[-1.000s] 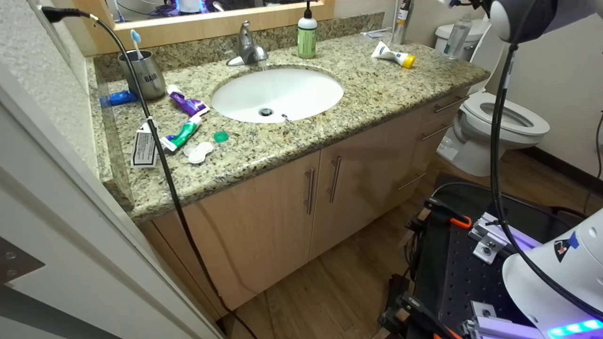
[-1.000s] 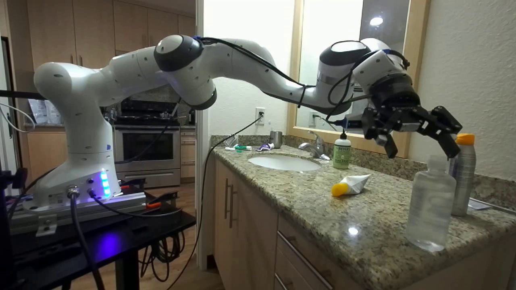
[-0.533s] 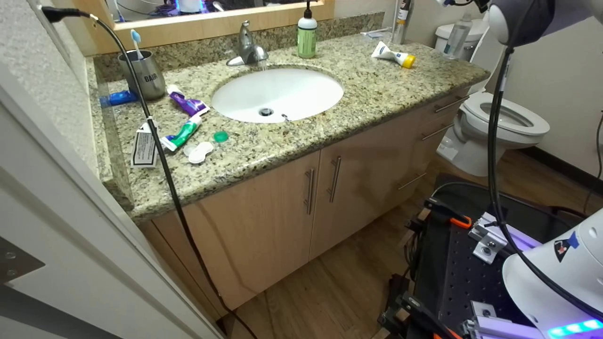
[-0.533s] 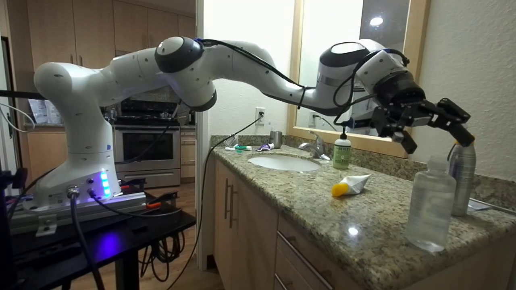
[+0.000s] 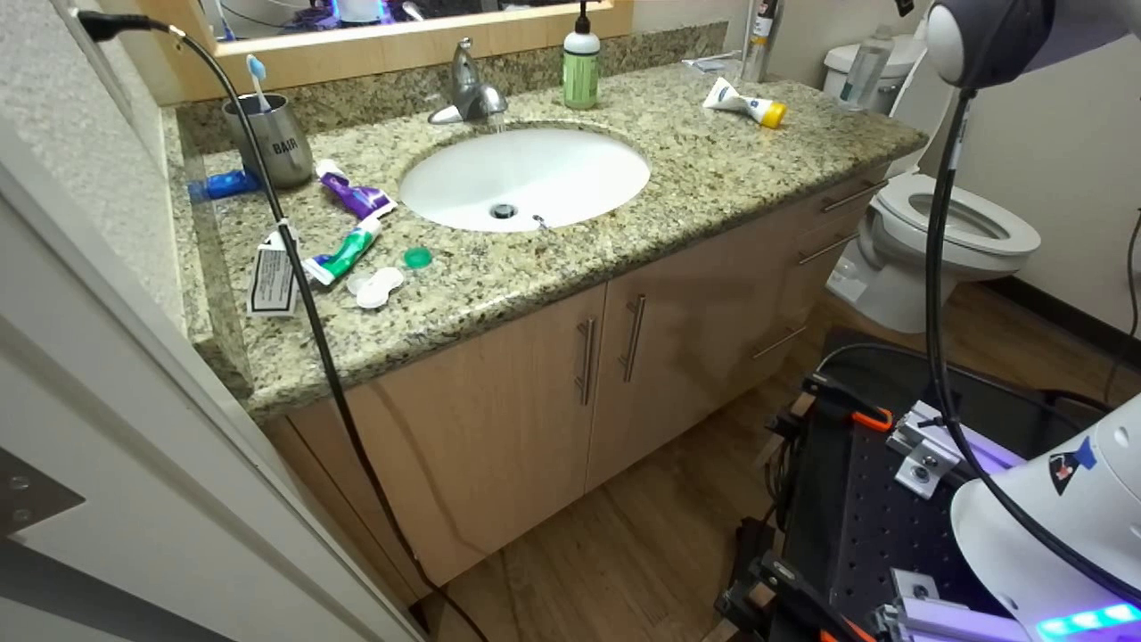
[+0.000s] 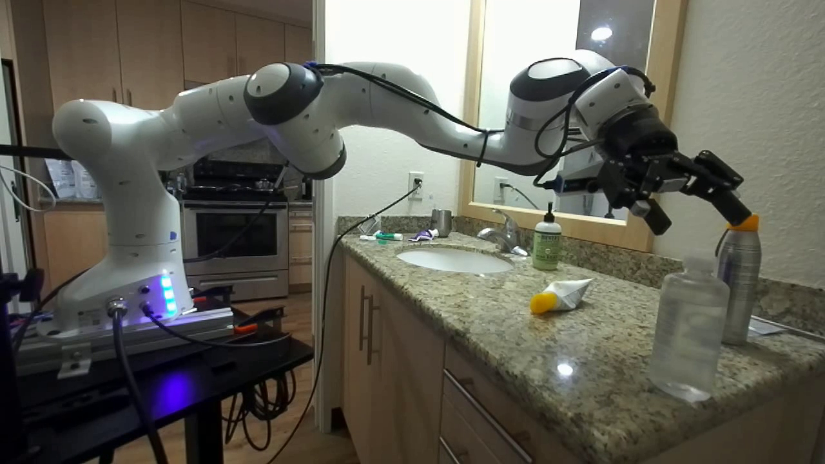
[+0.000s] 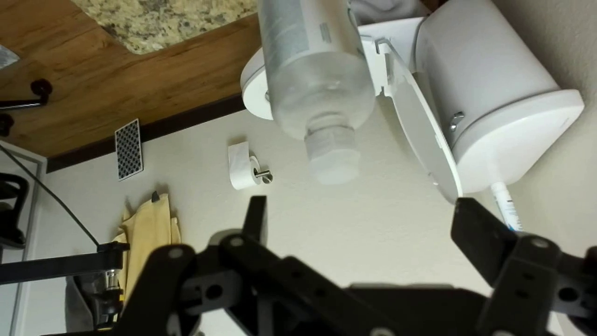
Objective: Move the clear bottle to the left
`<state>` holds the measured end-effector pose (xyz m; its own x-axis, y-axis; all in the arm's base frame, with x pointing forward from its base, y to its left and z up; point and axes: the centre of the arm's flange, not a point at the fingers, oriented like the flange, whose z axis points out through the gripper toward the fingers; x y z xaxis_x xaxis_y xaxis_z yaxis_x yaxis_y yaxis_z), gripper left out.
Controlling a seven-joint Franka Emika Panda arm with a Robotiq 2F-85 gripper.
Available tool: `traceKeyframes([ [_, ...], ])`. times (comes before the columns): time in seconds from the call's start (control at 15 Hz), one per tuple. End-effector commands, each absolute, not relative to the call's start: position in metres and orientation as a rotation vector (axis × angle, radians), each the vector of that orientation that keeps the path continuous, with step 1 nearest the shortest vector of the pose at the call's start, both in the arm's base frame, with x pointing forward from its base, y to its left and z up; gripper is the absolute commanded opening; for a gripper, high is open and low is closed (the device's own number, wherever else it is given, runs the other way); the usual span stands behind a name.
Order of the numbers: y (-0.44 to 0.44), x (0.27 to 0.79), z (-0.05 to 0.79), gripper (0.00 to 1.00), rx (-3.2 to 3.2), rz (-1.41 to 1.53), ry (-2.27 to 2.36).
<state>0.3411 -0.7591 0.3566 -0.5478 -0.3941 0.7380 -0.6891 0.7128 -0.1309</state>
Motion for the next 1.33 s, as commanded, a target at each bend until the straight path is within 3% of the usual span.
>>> traceKeyframes([
  [0.0,-0.764,0.343,0.345,1.00,0.865,0.487,-2.190],
  [1.27,-0.761,0.326,0.269,1.00,0.733,0.424,-2.090],
])
